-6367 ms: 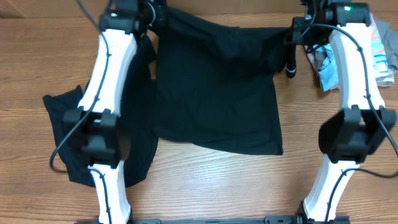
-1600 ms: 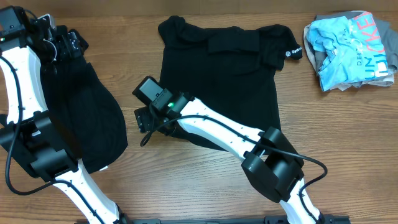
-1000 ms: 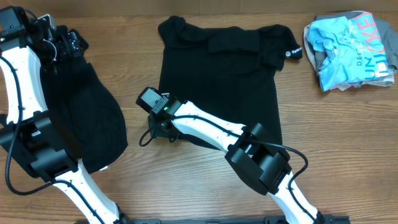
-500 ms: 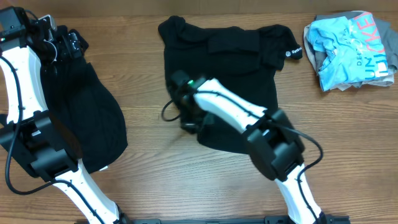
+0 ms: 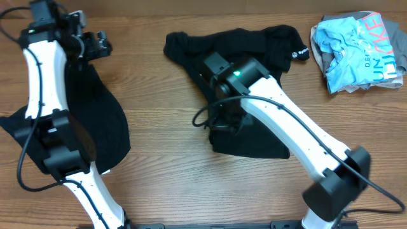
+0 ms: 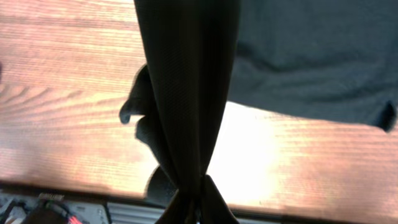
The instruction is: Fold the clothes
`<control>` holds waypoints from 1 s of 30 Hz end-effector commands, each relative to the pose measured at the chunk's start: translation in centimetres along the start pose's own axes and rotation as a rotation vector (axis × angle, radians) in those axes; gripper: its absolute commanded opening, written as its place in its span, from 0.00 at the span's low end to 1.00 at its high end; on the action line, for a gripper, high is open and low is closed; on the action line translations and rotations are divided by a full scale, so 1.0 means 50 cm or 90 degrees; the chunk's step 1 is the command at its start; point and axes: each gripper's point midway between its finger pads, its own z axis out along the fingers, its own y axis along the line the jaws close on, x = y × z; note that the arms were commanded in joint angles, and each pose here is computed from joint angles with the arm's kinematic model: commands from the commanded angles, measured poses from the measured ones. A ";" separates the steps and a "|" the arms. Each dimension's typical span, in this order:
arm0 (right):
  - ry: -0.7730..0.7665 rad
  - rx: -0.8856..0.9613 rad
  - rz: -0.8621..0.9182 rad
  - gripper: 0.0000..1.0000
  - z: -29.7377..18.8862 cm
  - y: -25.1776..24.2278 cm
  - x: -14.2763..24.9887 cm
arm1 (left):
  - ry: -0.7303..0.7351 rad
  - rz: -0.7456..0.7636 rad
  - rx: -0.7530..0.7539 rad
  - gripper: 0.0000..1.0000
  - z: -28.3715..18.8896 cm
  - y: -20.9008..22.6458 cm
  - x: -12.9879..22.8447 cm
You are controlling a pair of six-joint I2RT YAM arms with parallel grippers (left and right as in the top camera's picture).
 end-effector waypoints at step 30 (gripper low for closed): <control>-0.190 0.012 0.072 0.04 -0.206 -0.154 0.042 | 0.093 0.157 0.060 1.00 0.245 -0.250 0.222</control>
